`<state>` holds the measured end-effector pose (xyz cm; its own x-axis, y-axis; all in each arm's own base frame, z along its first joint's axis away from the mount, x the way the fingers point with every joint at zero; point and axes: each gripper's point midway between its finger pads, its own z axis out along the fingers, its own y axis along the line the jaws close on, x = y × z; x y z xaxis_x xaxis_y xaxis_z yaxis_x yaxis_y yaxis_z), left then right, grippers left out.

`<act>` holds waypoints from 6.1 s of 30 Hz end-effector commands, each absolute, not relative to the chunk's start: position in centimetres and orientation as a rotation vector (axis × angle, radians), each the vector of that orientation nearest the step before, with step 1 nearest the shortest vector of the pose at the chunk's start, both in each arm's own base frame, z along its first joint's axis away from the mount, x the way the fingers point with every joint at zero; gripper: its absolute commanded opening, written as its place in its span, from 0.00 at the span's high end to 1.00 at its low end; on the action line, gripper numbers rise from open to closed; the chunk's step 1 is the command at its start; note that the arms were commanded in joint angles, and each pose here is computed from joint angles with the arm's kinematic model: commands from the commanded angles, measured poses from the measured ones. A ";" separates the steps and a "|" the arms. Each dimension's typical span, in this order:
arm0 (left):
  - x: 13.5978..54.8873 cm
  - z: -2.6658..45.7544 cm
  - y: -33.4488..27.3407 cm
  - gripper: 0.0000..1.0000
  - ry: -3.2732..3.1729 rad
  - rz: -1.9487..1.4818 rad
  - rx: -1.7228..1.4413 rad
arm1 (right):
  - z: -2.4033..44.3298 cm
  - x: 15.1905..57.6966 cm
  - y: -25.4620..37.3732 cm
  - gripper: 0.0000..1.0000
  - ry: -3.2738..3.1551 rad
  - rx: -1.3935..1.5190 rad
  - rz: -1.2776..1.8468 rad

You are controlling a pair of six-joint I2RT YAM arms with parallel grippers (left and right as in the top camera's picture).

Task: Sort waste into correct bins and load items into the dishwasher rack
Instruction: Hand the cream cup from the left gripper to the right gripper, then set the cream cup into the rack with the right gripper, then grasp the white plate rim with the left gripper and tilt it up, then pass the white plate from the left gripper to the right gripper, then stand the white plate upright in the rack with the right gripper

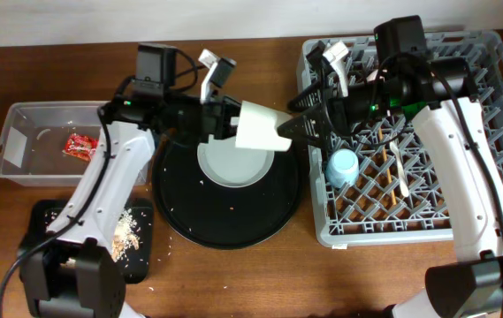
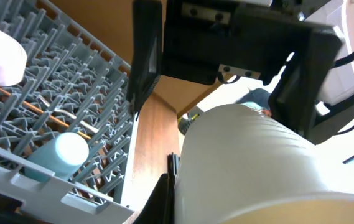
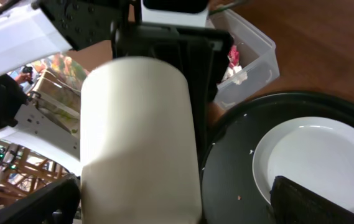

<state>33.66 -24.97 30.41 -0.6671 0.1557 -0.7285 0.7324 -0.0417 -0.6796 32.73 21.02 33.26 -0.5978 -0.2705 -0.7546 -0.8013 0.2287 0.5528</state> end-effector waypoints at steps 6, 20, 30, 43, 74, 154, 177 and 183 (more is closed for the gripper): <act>34.7 30.8 -24.9 1.00 1.795 -1.732 0.924 | 34.1 30.5 22.2 0.06 1.967 -1.035 1.449; 35.3 27.4 -24.5 0.89 2.058 -1.641 0.757 | 34.0 30.4 23.3 0.55 1.937 -1.092 1.416; 37.7 22.2 -20.8 0.67 2.333 -1.271 0.608 | 34.7 32.4 21.2 0.58 1.916 -1.007 1.390; 40.2 16.8 -12.3 0.55 2.649 -0.730 0.256 | 27.5 39.5 5.3 0.63 2.598 -0.269 0.267; 39.9 16.3 -11.7 0.44 2.691 -0.687 0.195 | 25.3 42.0 6.2 0.05 2.745 -0.305 0.069; 37.8 24.8 -17.1 0.48 2.603 -0.831 0.161 | 26.2 38.2 17.1 0.96 2.769 -0.529 0.670; 38.8 25.9 -16.7 0.01 2.541 -0.784 0.163 | 32.5 39.2 -21.9 0.96 2.489 0.491 -1.024; 38.8 25.9 -16.7 0.01 2.541 -0.784 0.163 | 25.5 39.1 -19.5 0.96 2.701 0.329 -1.045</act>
<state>38.84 -16.92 24.09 -0.9049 -0.0234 -0.4250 0.2184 0.8315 -0.5108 39.30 -20.70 25.75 -0.9383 0.1583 -0.3076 0.3211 0.7292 -0.6043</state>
